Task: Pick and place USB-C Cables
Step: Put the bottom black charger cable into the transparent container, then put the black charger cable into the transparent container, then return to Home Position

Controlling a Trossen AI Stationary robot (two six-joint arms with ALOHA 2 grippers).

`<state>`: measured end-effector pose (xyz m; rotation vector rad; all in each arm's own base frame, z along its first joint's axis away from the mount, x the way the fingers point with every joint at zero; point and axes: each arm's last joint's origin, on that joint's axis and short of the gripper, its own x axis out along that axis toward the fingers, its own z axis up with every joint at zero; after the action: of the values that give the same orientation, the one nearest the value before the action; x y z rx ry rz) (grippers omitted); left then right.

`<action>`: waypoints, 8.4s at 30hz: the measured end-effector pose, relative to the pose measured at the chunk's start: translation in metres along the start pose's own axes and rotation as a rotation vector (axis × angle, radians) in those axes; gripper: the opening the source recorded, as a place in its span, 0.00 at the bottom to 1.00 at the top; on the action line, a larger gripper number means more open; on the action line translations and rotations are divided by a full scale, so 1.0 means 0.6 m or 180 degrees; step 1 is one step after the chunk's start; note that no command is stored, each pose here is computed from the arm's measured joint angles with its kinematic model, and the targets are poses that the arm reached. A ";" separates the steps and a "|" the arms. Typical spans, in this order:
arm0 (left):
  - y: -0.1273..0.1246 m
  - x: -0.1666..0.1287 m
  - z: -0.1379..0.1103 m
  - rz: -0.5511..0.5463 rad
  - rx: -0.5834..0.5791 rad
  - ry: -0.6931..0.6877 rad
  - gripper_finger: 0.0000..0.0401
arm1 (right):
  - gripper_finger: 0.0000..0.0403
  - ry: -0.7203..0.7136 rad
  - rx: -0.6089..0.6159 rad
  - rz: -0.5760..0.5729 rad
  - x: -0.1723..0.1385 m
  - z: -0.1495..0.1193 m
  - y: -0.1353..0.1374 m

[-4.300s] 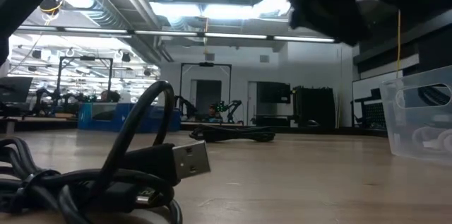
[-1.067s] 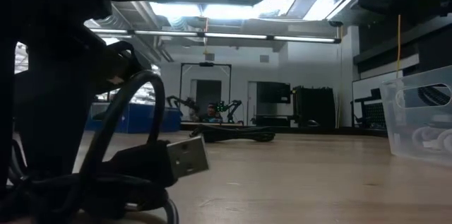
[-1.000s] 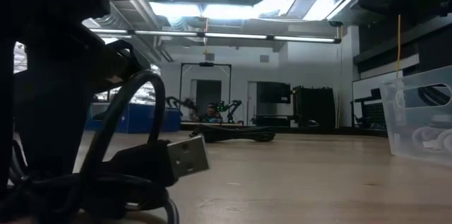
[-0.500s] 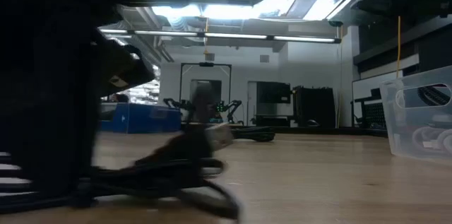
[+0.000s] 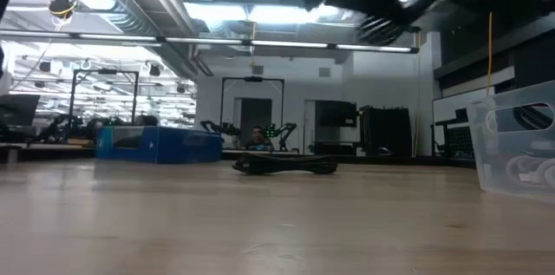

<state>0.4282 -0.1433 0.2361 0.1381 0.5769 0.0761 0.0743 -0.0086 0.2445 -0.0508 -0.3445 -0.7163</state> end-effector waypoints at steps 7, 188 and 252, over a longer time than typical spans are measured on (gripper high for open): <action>0.074 0.047 0.046 -0.0193 -0.0009 -0.1059 0.01 | 0.17 -0.0763 0.0290 0.0394 -0.004 0.037 -0.006; 0.037 0.201 0.050 -0.0751 -0.0658 -0.0560 0.35 | 0.17 -0.0203 -0.0052 0.0103 0.000 0.011 -0.001; 0.249 -0.382 -0.303 0.0067 -0.1360 -0.1137 0.36 | 0.17 0.0941 0.0295 0.0569 -0.014 -0.066 0.013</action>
<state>0.1322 -0.0014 0.2311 -0.2546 0.1934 0.1887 0.0849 -0.0037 0.2051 0.1104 -0.0879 -0.5207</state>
